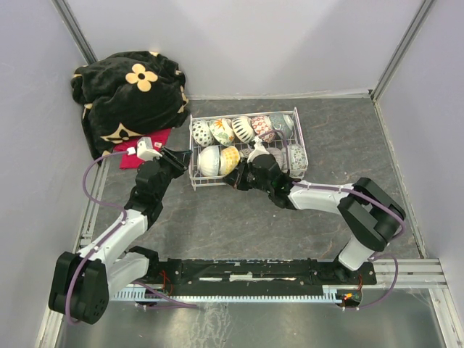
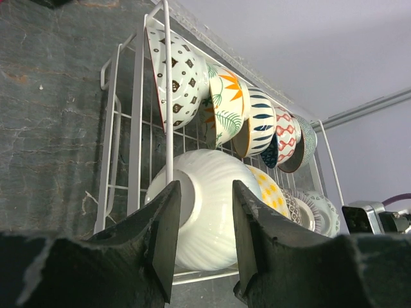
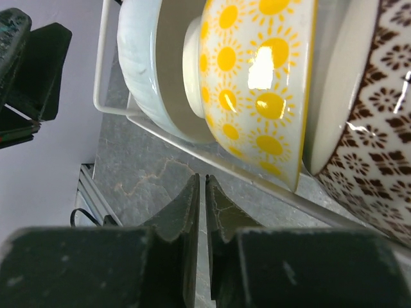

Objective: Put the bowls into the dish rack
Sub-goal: Turn the bowl upside down on the dish rack, then reset both arms

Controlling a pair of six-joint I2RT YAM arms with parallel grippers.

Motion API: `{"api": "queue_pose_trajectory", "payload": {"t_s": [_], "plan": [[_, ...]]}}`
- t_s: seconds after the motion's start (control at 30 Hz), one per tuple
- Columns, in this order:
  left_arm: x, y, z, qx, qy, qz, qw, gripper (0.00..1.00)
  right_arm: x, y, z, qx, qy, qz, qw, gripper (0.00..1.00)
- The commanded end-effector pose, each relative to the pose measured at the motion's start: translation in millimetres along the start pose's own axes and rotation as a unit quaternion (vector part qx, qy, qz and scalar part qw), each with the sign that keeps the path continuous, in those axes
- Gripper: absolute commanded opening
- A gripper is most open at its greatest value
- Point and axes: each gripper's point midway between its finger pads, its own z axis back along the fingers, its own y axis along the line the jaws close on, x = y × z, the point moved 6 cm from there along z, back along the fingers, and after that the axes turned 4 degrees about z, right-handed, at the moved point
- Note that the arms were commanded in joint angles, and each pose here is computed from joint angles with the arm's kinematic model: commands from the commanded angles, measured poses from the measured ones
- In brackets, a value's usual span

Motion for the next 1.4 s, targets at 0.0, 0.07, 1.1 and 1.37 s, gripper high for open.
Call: {"api": "queue_pose_trajectory", "payload": {"t_s": [0.0, 0.07, 1.1, 1.37], "plan": [[12, -18, -3, -0.029, -0.020, 0.017, 0.999, 0.45, 22, 21, 12, 0.012, -0.021, 0.020, 0.999, 0.16], [12, -17, -4, -0.028, -0.019, 0.014, 0.999, 0.45, 23, 23, 14, 0.013, -0.020, 0.023, 0.999, 0.16], [46, -35, 28, 0.023, -0.030, -0.045, 0.998, 0.74, 54, 3, 180, -0.173, -0.050, 0.197, 0.964, 0.56], [46, -29, 54, 0.033, -0.033, -0.034, 0.998, 1.00, 49, -20, 229, -0.233, -0.082, 0.190, 0.950, 0.59]]}}
